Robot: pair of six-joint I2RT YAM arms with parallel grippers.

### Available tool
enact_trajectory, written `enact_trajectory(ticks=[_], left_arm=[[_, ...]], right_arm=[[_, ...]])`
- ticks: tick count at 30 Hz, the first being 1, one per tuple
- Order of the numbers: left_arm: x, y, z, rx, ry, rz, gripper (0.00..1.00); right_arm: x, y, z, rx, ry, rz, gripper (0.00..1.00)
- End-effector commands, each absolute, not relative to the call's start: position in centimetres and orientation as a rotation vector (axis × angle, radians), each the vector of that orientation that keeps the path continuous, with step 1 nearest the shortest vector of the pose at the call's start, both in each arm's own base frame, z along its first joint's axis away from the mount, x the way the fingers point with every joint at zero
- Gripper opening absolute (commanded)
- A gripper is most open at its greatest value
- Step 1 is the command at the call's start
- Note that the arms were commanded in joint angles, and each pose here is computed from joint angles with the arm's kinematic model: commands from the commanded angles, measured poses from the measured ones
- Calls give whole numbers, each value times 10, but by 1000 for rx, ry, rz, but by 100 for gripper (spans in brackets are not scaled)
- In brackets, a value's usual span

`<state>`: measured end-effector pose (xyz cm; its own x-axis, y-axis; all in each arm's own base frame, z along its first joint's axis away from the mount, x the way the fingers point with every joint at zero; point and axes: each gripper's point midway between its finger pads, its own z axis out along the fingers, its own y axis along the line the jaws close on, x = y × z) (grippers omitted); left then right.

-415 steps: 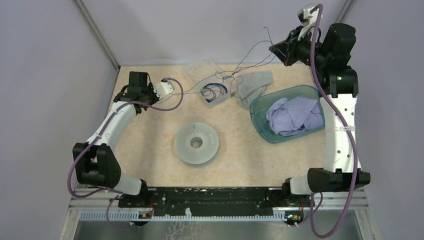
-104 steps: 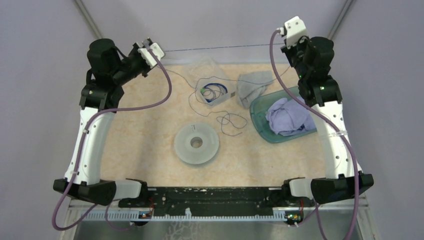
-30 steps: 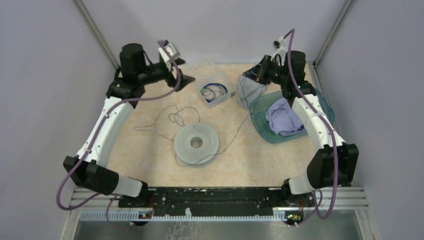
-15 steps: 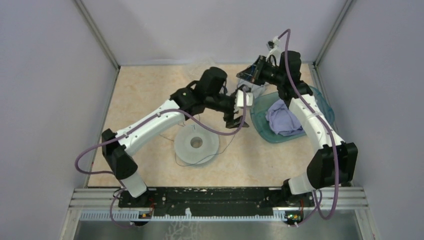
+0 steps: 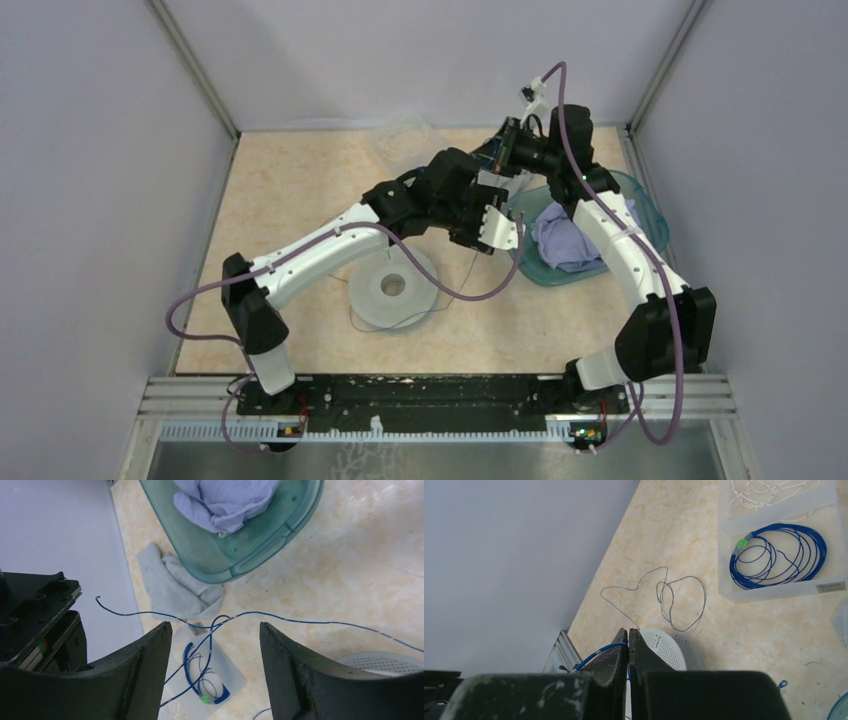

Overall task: Wrap the cables
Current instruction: Adjust the cable at the center of the board.

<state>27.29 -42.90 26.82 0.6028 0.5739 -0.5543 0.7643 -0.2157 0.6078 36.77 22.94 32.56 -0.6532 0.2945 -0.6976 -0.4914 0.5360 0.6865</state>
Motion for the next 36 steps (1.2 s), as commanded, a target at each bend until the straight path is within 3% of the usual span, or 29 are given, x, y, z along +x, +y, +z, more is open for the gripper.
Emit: enact_trajectory(ticks=[1, 15, 19, 23, 26, 29, 32, 34, 36], left_arm=[[299, -430, 265, 1949, 1015, -46, 68], [307, -435, 262, 1940, 1023, -22, 39], [306, -437, 264, 1931, 1026, -38, 25], [305, -437, 262, 1930, 1038, -48, 2], [303, -433, 271, 1896, 1066, -65, 0], [315, -420, 302, 1780, 1105, -90, 0], [346, -383, 364, 1562, 1135, -115, 0], [366, -350, 406, 1408, 1160, -135, 0], [385, -307, 449, 1247, 1169, -127, 0]], right_arm=[[353, 236, 353, -241, 1860, 1212, 0], [353, 235, 344, -247, 1872, 1187, 0], [354, 235, 343, -245, 1874, 1189, 0], [353, 235, 344, -247, 1873, 1186, 0], [358, 231, 345, -265, 1871, 1127, 0], [366, 217, 351, -274, 1873, 1056, 24], [377, 189, 372, -244, 1831, 1025, 57], [380, 171, 393, -231, 1782, 1009, 67], [379, 157, 414, -234, 1733, 981, 70]])
